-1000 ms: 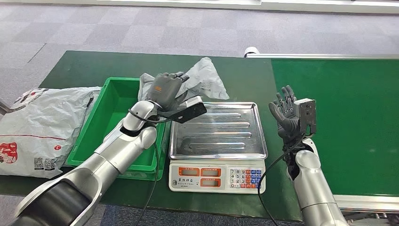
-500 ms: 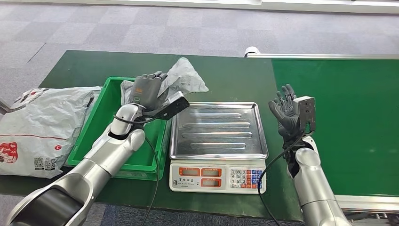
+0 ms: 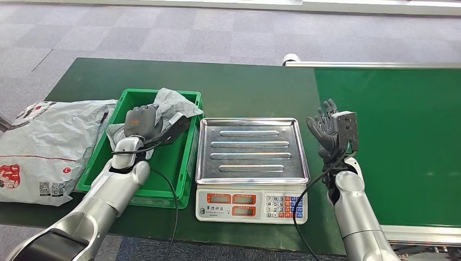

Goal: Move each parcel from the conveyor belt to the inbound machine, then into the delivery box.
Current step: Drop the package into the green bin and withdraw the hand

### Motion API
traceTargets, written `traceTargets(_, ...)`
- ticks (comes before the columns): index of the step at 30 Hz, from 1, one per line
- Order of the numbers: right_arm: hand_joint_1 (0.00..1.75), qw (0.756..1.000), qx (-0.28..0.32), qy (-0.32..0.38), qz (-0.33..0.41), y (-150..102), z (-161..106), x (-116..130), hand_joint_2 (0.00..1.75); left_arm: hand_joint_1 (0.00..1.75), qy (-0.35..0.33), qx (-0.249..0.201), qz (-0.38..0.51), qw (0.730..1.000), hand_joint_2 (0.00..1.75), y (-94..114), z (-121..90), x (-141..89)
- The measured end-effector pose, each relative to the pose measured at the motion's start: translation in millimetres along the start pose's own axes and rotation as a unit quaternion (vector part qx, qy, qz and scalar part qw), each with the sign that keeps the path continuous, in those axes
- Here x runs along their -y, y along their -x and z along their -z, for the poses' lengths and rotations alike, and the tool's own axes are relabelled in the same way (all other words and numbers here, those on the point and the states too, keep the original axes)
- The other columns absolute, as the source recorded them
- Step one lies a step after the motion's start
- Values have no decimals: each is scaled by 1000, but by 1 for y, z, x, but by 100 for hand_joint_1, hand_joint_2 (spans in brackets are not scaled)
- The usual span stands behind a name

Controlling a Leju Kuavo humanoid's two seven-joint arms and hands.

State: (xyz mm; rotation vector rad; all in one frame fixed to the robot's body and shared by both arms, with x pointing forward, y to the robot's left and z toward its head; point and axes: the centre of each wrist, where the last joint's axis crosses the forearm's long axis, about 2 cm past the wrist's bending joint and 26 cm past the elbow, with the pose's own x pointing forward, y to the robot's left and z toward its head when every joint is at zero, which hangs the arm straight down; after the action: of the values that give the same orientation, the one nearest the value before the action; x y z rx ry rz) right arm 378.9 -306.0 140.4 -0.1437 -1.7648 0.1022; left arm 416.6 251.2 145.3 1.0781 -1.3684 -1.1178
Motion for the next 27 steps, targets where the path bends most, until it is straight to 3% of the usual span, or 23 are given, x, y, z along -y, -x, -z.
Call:
traceTargets(3, 0, 1000, -2, 3, 3, 1, -1, 0, 175, 3, 3, -7, -3, 1000, 175, 2, -1, 2)
traceTargets(11, 0, 1000, -3, 3, 0, 1, -3, -3, 175, 0, 24, -48, 45, 998, 175, 3, -3, 8)
traceTargets(16, 0, 1000, -3, 7, -4, -2, -5, -7, 175, 0, 30, -41, 39, 998, 175, -3, -3, 11)
traceTargets(23, 0, 1000, 3, 2, -22, -12, -3, -16, 175, 0, 20, 17, -101, 995, 175, -21, 2, -1)
traceTargets(27, 0, 1000, 8, 0, -23, -13, -2, -17, 175, 0, 29, 59, -225, 972, 175, -27, 7, -11)
